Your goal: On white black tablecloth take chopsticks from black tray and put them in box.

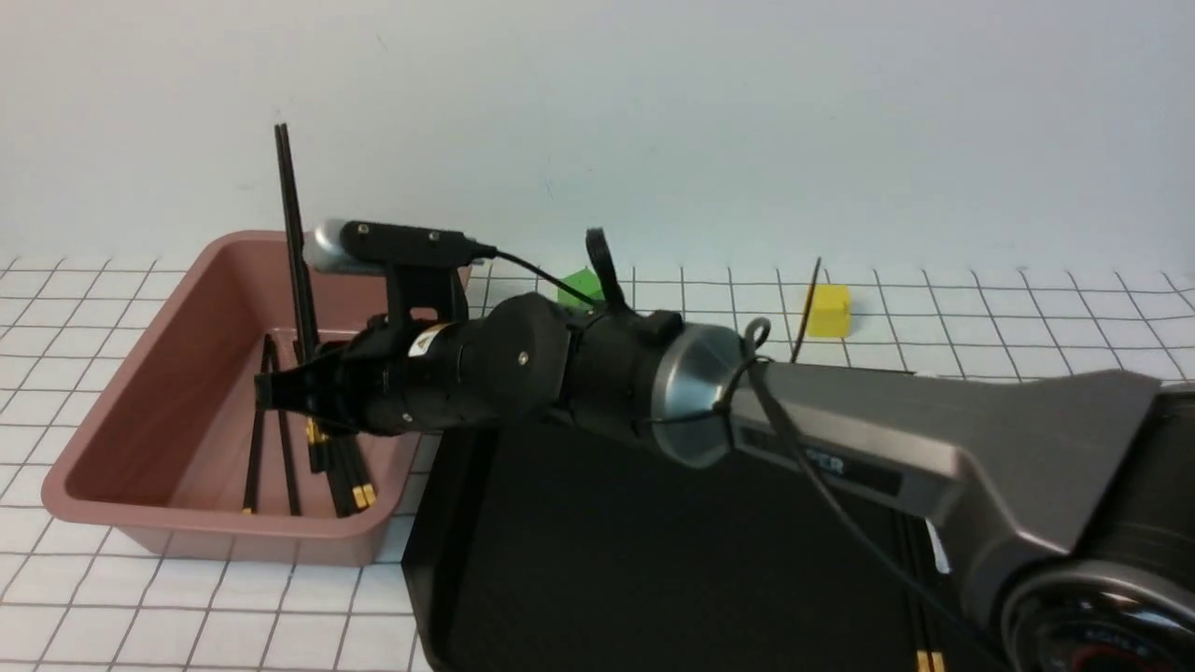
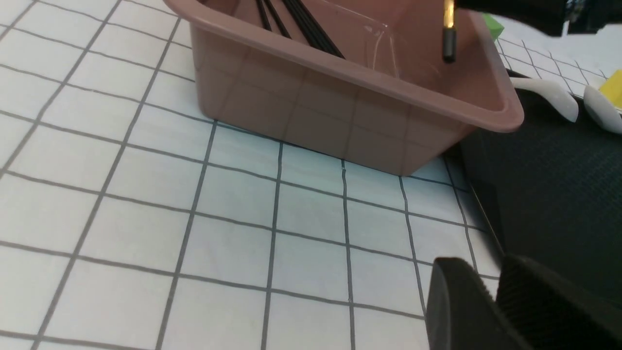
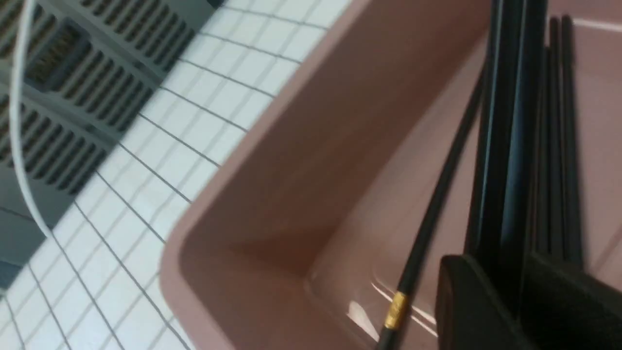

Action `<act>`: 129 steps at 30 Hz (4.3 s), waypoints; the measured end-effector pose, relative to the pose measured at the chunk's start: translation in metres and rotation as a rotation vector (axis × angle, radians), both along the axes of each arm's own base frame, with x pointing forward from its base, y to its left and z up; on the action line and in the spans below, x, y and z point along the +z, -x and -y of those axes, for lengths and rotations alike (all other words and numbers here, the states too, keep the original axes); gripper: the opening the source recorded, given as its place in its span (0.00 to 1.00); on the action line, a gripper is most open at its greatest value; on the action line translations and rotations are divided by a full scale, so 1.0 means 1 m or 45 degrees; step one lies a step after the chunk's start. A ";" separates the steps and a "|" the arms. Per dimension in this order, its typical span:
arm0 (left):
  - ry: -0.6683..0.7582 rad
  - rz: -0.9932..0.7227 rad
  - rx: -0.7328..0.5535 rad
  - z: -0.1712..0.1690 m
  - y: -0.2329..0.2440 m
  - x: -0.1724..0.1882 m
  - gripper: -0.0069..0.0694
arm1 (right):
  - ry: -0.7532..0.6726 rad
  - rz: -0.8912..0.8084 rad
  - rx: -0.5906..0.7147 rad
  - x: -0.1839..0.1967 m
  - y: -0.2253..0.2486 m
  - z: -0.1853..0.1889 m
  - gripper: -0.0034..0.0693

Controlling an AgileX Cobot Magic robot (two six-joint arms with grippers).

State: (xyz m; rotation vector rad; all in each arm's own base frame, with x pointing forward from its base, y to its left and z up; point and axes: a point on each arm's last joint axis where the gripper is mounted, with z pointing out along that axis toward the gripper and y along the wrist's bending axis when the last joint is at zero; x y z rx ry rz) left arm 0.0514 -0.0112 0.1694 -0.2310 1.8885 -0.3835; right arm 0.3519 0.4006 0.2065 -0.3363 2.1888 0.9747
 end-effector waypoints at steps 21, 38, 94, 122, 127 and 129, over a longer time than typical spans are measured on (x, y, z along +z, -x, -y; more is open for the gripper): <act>0.000 0.000 0.001 0.000 0.000 0.000 0.29 | 0.359 0.007 0.269 0.235 0.062 0.209 0.03; 0.000 -0.001 0.002 0.000 0.000 0.000 0.30 | 0.391 0.470 -0.179 0.149 0.256 0.342 0.04; 0.000 -0.001 0.002 0.000 0.000 0.000 0.36 | 0.404 0.647 -0.915 -0.025 0.297 0.398 0.08; 0.000 -0.001 0.002 0.000 0.000 0.000 0.40 | 0.535 0.559 -0.934 -0.032 0.299 0.402 0.14; 0.000 -0.001 0.002 0.000 0.000 0.000 0.40 | 0.535 0.558 -0.934 -0.032 0.299 0.402 0.15; 0.000 -0.001 0.002 0.000 0.000 0.000 0.40 | 0.535 0.558 -0.934 -0.032 0.299 0.402 0.15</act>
